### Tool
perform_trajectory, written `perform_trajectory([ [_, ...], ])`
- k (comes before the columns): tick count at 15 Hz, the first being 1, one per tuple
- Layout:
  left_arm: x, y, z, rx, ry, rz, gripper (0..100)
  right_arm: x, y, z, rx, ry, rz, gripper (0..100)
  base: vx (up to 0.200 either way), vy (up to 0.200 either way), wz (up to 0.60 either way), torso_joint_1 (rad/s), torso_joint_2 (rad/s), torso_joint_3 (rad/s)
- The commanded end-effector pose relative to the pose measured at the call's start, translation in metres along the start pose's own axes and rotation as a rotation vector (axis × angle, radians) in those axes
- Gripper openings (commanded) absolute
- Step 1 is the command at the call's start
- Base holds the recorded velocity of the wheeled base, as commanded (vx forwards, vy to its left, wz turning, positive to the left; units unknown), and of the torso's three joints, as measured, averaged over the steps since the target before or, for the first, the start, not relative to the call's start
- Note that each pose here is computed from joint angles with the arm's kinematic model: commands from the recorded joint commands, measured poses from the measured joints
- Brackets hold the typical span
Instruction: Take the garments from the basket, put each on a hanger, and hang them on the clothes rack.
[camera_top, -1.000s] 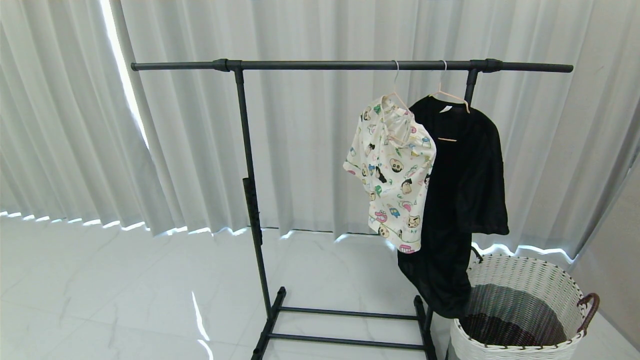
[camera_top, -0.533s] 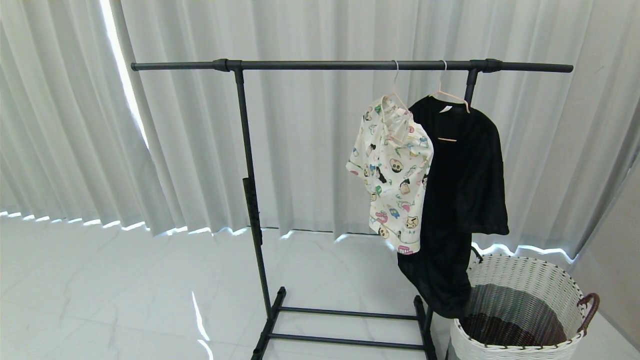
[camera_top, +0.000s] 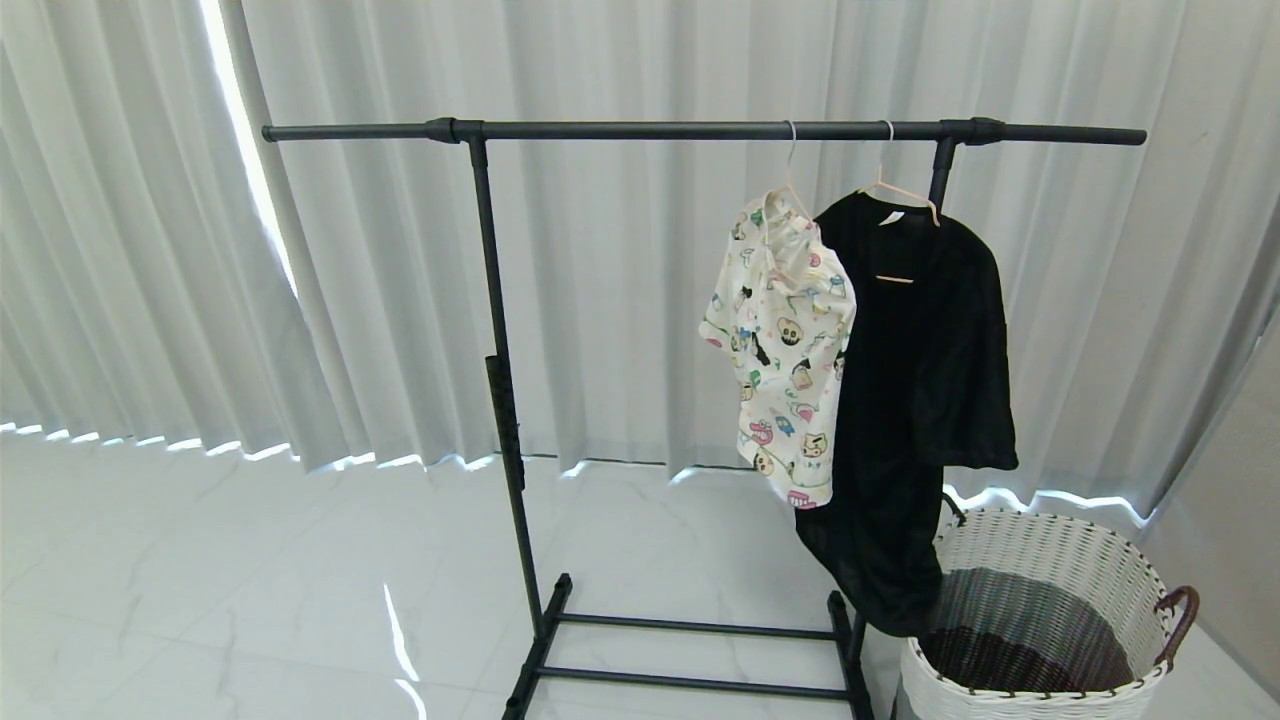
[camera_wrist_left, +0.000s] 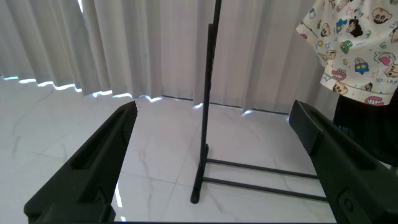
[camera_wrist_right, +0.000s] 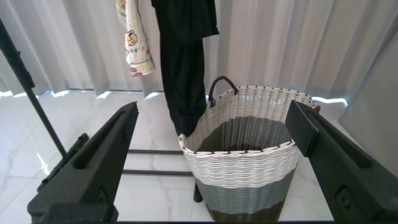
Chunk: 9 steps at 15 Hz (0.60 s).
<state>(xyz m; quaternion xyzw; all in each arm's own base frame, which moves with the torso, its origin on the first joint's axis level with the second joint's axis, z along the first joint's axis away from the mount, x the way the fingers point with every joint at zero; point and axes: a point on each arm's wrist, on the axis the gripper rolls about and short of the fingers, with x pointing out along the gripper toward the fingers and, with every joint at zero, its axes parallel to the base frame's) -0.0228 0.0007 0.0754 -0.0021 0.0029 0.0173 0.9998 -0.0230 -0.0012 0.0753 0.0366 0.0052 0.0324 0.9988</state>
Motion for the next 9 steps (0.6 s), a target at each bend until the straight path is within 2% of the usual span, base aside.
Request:
perform_trajectory([
  [1,0.0,0.0,-0.0001,0.0,0.0,0.001,100,0.0,0.0,0.0,0.0,0.0,0.001,100,0.0,0.0,0.0,0.0,0.0,0.0],
  [9,0.0,0.0,-0.0001,0.0,0.0,0.001,100,0.0,0.0,-0.0002,-0.011,0.001,0.001,100,0.0,0.0,0.0,0.0,0.0,0.0],
])
